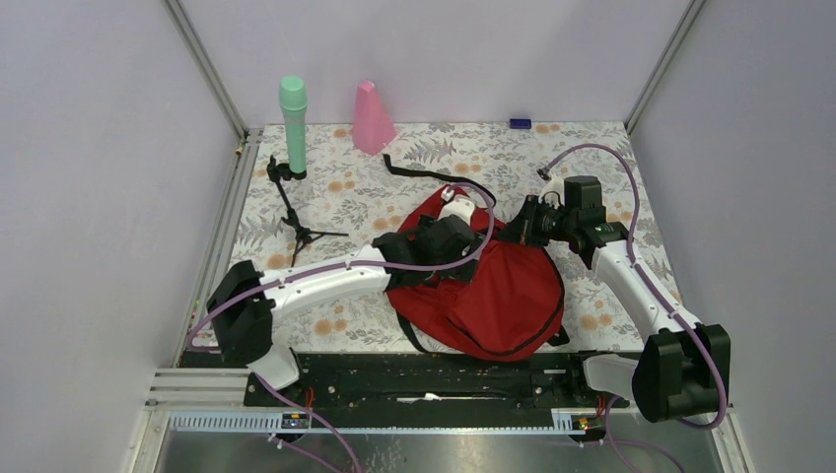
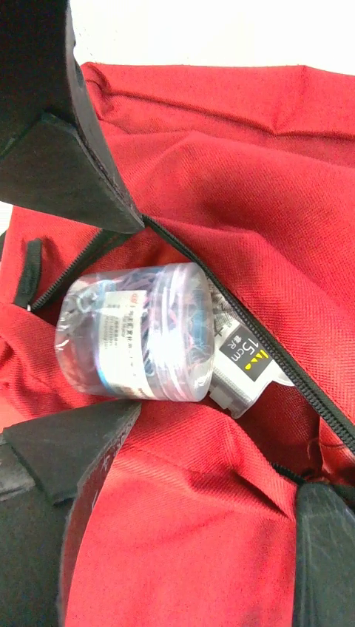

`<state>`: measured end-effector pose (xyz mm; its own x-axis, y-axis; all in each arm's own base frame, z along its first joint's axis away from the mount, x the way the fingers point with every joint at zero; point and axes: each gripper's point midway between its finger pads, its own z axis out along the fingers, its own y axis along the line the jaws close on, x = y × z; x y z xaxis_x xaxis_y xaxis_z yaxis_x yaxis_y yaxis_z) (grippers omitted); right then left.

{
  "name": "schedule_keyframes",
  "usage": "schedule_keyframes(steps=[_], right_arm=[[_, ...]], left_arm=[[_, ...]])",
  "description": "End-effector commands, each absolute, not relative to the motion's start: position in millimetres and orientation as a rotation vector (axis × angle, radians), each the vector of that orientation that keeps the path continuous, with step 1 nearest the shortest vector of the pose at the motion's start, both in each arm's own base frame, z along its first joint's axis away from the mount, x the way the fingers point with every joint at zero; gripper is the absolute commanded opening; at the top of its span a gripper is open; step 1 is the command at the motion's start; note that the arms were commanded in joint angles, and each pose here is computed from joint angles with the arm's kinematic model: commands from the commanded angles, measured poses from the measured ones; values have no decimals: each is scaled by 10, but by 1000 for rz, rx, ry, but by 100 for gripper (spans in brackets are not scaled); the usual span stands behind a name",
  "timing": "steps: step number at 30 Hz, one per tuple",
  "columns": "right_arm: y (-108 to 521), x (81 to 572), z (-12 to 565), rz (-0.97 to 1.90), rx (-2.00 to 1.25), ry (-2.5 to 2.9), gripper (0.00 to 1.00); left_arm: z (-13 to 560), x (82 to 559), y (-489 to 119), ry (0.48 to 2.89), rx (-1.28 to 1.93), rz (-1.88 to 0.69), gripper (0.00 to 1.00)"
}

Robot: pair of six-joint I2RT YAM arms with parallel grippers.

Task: Pack the student bag
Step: Place the stationery in the student bag.

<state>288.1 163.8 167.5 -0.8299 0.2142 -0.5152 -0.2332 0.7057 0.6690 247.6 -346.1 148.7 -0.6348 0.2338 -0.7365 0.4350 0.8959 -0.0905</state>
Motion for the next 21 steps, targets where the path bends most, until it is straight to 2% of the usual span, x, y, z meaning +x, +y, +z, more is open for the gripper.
schedule_keyframes(steps=[1, 9, 11, 14, 21], right_arm=[[1680, 3040, 2281, 1041, -108, 2140, 7], [1691, 3075, 2310, 1049, -103, 2141, 8], [1694, 3078, 2308, 1052, -100, 2142, 8], [1696, 3082, 2298, 1054, -96, 2146, 8], [1699, 3083, 2297, 1056, -90, 2148, 8]], left_arm=[[1989, 2473, -3332, 2190, 427, -387, 89], [2129, 2347, -3073, 2179, 358, -418, 94], [2094, 2343, -3002, 2192, 333, -407, 89], [2041, 2355, -2899, 2208, 274, -409, 74], [1882, 2405, -2837, 2237, 200, -518, 66]])
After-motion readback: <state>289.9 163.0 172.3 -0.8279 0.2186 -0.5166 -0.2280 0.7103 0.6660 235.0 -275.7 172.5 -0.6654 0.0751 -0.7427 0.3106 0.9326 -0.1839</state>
